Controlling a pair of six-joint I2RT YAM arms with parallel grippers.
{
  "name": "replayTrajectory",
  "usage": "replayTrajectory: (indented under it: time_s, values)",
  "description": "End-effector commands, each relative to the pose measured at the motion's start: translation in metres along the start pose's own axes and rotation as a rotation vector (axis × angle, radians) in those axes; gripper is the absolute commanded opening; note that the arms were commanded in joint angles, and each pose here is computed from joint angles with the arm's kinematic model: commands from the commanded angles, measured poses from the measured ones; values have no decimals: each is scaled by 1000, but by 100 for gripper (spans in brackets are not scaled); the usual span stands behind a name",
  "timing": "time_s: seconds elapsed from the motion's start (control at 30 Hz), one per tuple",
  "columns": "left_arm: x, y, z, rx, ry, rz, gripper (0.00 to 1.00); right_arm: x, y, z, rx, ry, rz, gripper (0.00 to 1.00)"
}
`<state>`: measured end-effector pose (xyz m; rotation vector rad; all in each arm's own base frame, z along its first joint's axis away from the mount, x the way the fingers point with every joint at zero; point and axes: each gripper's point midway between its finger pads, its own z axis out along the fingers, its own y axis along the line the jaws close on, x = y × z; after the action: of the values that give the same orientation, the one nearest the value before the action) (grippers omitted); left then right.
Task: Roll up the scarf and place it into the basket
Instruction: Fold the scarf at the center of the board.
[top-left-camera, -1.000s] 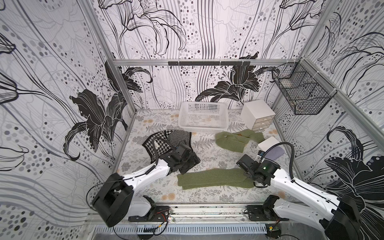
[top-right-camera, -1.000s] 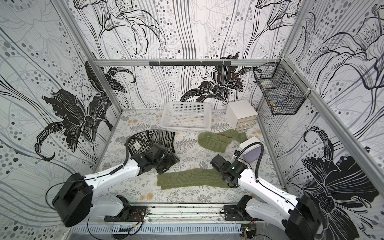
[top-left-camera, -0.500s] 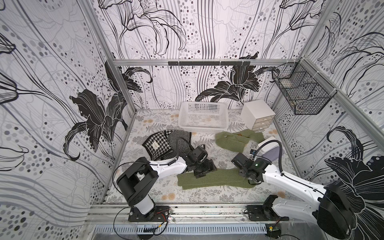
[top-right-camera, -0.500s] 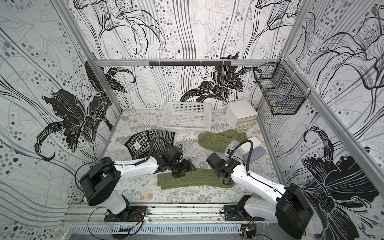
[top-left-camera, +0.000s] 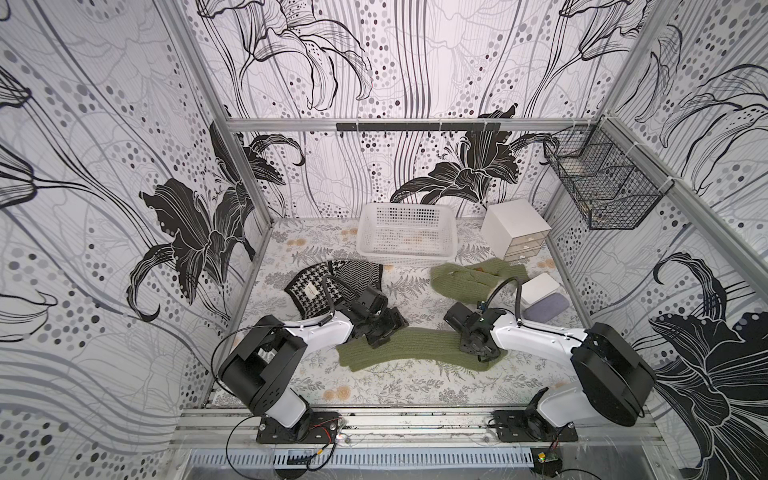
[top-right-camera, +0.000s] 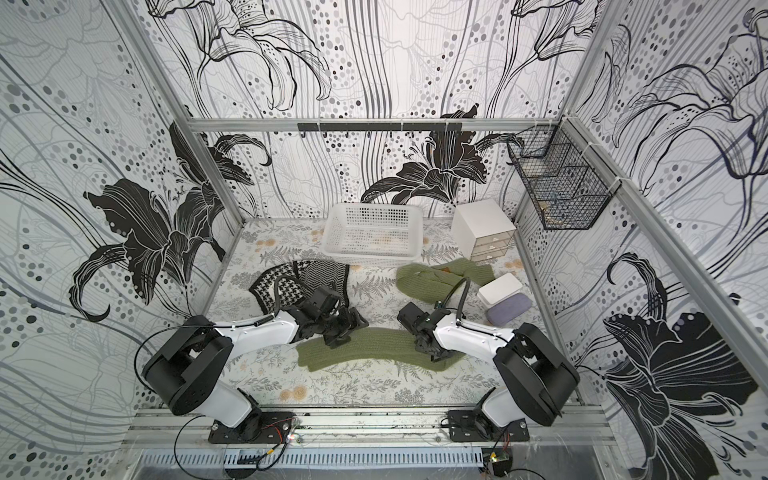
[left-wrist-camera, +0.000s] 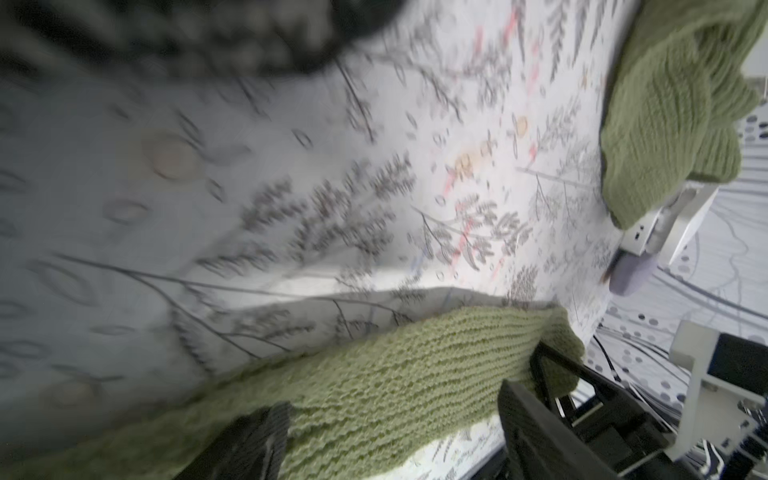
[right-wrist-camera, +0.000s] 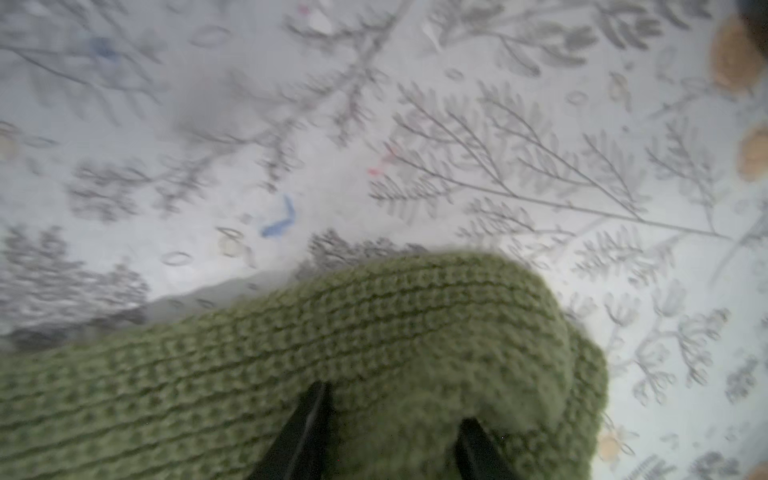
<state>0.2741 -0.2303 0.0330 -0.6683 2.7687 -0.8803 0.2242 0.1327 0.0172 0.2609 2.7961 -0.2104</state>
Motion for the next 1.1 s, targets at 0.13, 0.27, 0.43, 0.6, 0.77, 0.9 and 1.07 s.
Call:
replayTrajectory:
  time_s: [0.13, 0.27, 0.43, 0.6, 0.77, 0.9, 1.07]
  values:
    - [-54, 97, -31, -397, -191, -49, 83, -53, 98, 9, -150, -25, -233, 43]
    - [-59, 89, -49, -403, -229, -26, 83, -46, 67, -3, -88, -29, -193, 44]
    - [-56, 82, -56, -381, -222, -3, 83, -27, -9, -24, 38, -108, -131, 45]
    - [-58, 73, -57, -356, -219, 4, 83, -23, -40, -42, 123, -104, -180, 47]
    - [-59, 69, -54, -348, -209, 6, 83, -19, -42, -39, 147, -79, -168, 46]
    - [-60, 61, -54, -327, -201, 18, 83, -25, -22, -47, 13, -113, -127, 46]
    - [-63, 53, -58, -312, -209, 31, 83, -27, 9, -44, -98, -102, -163, 42]
